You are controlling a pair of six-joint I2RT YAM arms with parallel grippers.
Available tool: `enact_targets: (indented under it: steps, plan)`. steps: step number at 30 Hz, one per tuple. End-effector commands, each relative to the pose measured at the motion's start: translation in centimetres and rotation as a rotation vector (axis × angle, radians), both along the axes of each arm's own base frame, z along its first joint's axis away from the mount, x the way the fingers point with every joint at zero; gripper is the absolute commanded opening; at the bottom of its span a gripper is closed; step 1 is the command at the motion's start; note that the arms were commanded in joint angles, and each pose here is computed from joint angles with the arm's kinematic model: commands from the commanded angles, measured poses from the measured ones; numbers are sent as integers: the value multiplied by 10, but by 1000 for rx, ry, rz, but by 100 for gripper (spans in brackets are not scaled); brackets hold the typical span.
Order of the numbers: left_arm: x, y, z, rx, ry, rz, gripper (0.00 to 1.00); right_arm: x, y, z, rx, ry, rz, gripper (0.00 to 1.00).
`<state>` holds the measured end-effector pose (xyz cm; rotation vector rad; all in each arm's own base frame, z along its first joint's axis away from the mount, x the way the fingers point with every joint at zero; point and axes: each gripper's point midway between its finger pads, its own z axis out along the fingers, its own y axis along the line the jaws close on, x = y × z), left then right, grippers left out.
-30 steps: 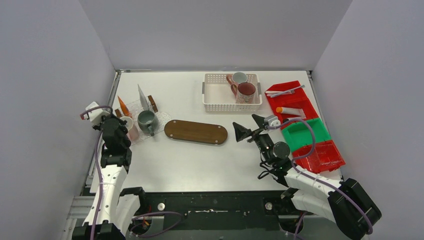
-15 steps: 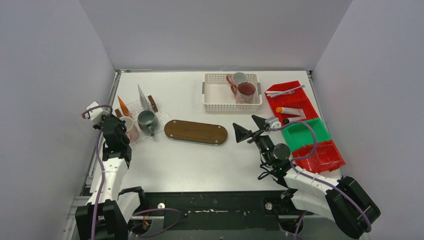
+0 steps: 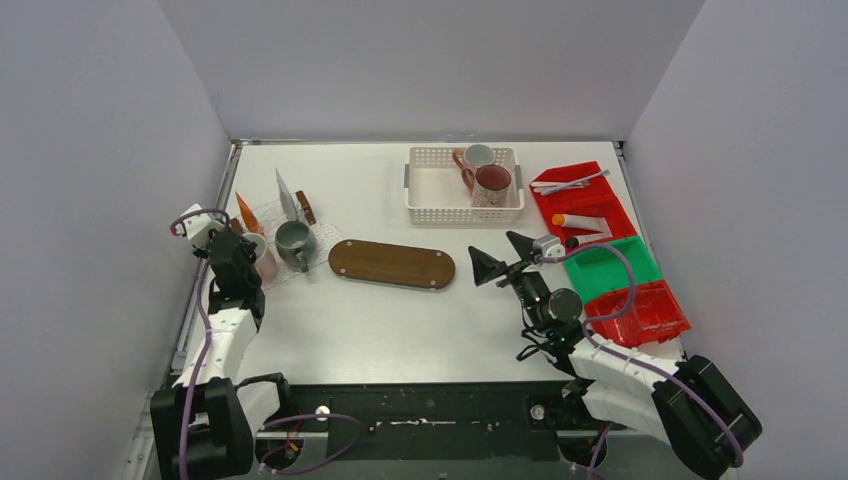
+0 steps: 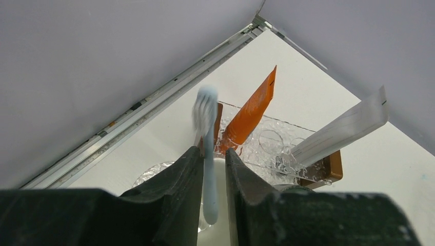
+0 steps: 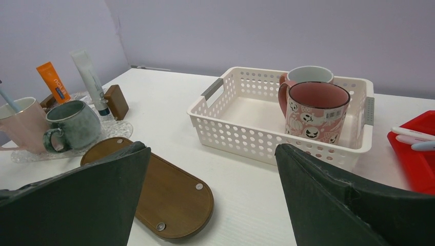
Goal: Prepare toiletry sets of a toothbrush and toothpaste on the tray
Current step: Place the toothbrush in the cup.
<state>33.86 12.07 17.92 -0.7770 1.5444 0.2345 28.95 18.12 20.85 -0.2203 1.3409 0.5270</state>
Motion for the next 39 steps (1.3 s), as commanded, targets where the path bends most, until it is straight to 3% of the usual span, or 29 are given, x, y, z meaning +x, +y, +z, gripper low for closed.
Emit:
enact_targets:
  steps: [1, 7, 14, 27, 39]
  plan:
    - [4, 0, 10, -28, -57, 1, 22, 0, -14, 30, 64, -83, -56, 100]
    - [0, -1, 8, -43, -30, 27, 27, 4, -23, 33, 53, -68, -114, 100]
    - [-8, -12, 34, -27, -41, 16, 37, 13, -37, 47, 17, -3, -207, 100]
    - [-20, -72, 102, 123, -110, -211, 65, 36, -75, 45, 28, 281, -485, 100]
    - [-40, -130, 123, 154, -174, -446, 87, 80, -113, 35, 60, 424, -666, 100]
